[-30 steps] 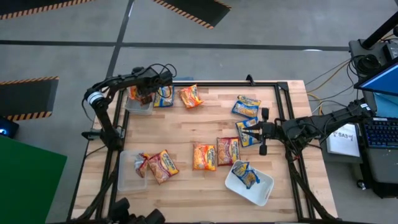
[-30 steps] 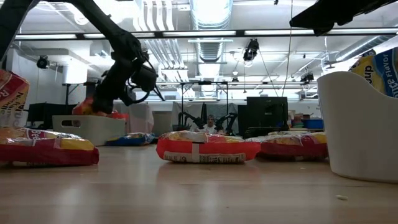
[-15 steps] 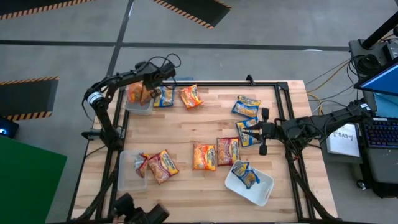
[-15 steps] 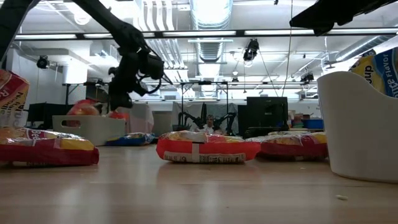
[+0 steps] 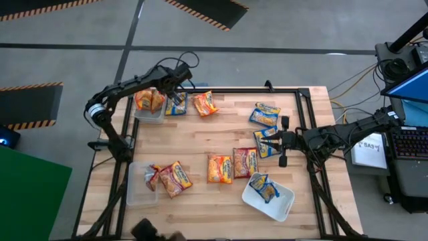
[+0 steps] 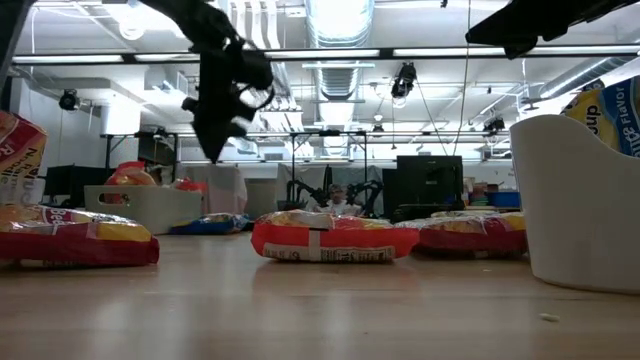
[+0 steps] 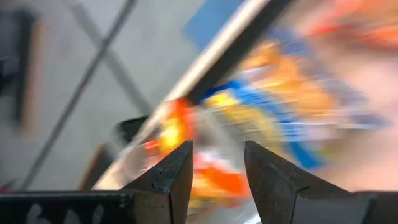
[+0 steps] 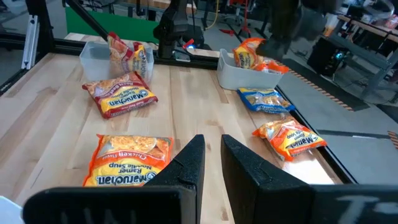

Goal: Sort Maruchan noodles
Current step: Put the red noodle pack into the transparent bin

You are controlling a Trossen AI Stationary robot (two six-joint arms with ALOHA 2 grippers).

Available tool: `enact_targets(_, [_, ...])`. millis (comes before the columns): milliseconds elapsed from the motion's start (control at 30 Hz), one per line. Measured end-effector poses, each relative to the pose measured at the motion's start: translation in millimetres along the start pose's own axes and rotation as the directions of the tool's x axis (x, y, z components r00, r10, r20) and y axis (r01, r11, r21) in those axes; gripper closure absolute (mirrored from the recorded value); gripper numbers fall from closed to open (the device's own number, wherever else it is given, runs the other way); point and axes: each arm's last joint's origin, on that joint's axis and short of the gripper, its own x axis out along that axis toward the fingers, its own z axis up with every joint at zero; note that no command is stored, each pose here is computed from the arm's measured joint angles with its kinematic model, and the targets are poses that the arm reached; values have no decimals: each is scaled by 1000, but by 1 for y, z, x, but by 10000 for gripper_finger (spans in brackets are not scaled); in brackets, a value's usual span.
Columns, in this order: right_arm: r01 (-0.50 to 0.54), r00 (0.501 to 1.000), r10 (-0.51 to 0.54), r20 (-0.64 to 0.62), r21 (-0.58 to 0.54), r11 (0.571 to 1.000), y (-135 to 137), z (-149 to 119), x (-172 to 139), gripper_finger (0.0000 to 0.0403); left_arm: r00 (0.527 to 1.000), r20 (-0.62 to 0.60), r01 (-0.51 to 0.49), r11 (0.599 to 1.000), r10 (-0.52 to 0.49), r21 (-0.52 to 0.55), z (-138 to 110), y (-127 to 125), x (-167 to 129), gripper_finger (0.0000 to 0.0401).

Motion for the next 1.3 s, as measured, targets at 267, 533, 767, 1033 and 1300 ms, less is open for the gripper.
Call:
enact_targets(267, [0, 1000, 0, 0, 50, 999, 0, 0, 0, 360, 933, 272, 207, 970, -234, 126, -10, -61, -64, 275])
enact_targets(533, [32, 999, -31, -11, 152, 988, 0, -1, 2, 360, 804, 429, 276, 897, -412, 345, -43, -138, -105, 275])
enact_targets(767, [75, 994, -51, -95, 265, 961, 7, -10, 19, 360, 689, 463, 253, 784, -557, 567, -91, -199, -120, 275])
enact_targets(1033, [145, 970, -46, -241, 414, 898, 20, -23, 45, 360, 570, 505, 264, 726, -649, 636, -122, -231, -121, 275])
enact_targets(1300, [315, 878, -67, -474, 467, 826, 15, -12, 48, 360, 529, 531, 267, 724, -662, 637, -134, -227, -111, 292])
